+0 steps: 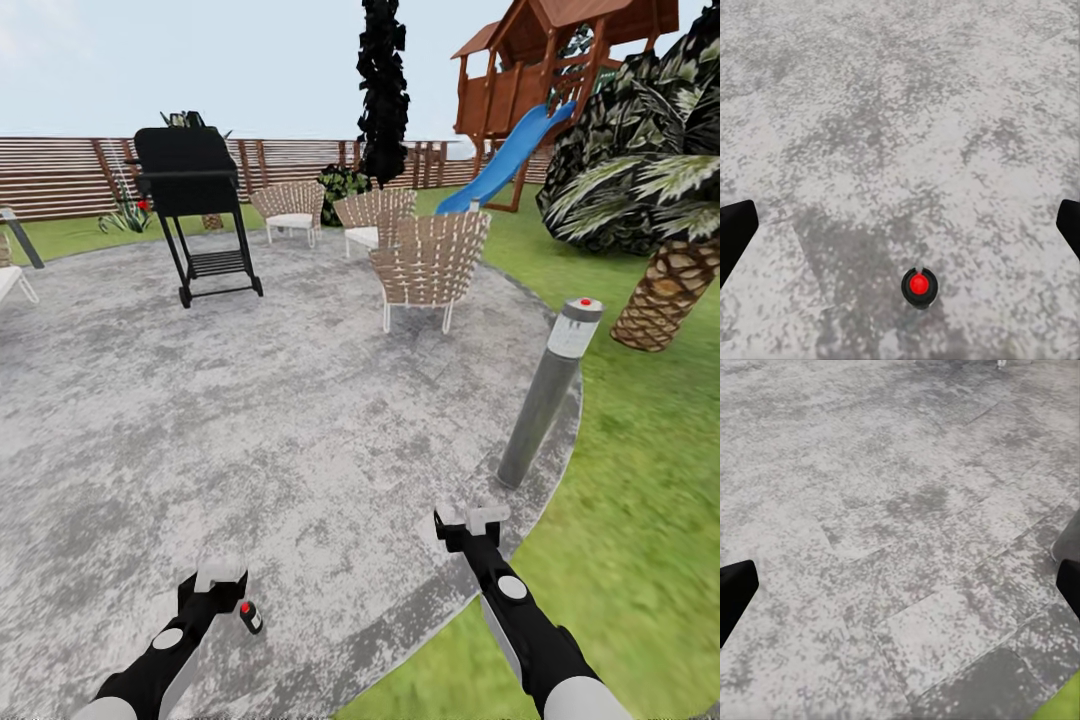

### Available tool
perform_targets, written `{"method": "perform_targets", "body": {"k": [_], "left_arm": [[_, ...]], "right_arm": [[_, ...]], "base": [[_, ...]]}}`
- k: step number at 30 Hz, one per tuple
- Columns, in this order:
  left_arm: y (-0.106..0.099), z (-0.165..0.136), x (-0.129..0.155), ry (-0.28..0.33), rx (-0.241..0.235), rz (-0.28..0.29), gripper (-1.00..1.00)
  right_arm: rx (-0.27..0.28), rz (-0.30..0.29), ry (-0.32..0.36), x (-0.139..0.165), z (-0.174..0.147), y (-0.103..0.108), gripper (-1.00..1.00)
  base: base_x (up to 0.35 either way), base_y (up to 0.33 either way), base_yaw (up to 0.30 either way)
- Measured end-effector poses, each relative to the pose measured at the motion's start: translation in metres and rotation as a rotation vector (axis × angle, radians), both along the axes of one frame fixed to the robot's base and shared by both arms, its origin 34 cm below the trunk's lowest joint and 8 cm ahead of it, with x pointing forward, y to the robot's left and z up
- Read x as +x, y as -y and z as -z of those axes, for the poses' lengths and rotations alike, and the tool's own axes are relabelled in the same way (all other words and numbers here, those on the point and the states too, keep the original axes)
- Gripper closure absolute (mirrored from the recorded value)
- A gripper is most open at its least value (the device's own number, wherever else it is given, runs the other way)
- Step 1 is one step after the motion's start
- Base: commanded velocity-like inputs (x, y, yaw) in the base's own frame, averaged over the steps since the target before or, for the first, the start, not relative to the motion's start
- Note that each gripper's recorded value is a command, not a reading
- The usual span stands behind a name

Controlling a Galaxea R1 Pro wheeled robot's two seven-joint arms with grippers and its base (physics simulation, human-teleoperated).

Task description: In the garden, pick up the pesticide atomizer on the floor and spray pesticide onto both trees until each tree trunk is fully covered.

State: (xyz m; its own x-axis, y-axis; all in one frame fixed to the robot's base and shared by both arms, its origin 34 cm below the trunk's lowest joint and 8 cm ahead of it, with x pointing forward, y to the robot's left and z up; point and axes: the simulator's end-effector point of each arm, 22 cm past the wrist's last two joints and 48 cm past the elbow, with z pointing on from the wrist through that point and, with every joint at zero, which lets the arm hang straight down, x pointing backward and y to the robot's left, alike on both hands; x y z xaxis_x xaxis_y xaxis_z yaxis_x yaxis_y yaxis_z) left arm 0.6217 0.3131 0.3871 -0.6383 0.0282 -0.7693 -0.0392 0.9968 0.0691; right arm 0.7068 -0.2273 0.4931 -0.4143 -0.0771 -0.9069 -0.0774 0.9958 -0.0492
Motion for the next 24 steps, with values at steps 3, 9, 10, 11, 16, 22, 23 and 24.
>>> {"method": "perform_targets", "body": {"k": [3, 9, 10, 11, 16, 22, 23, 24], "left_arm": [[0.0, 0.007, -0.001, -0.001, 0.0, 0.0, -1.0], [0.0, 0.02, -0.004, -0.001, 0.0, 0.0, -1.0], [0.0, 0.022, -0.005, -0.001, 0.0, 0.0, -1.0], [0.0, 0.024, -0.005, -0.001, 0.0, 0.0, -1.0], [0.0, 0.035, -0.008, -0.001, 0.0, 0.0, -1.0], [0.0, 0.048, -0.01, -0.001, 0.0, 0.0, -1.0], [0.0, 0.05, -0.011, 0.0, 0.0, 0.0, -1.0], [0.0, 0.052, -0.011, 0.0, 0.0, 0.0, -1.0]], "right_arm": [[0.0, -0.001, -0.001, -0.001, 0.007, 0.0, -1.0], [0.0, -0.001, -0.002, -0.004, 0.02, 0.0, -1.0], [0.0, -0.001, -0.002, -0.005, 0.023, 0.0, -1.0], [0.0, 0.0, -0.002, -0.006, 0.025, 0.0, -1.0], [0.0, -0.001, -0.002, -0.008, 0.036, 0.0, -1.0], [0.0, -0.001, -0.002, -0.011, 0.049, 0.0, -1.0], [0.0, -0.001, -0.003, -0.011, 0.051, 0.0, -1.0], [0.0, 0.0, -0.003, -0.012, 0.054, 0.0, -1.0]], "base": [[0.0, 0.0, 0.0], [0.0, 0.0, 0.0], [0.0, 0.0, 0.0], [0.0, 0.0, 0.0], [0.0, 0.0, 0.0], [0.0, 0.0, -0.001], [0.0, 0.0, -0.075], [0.0, 0.0, -0.147]]}}
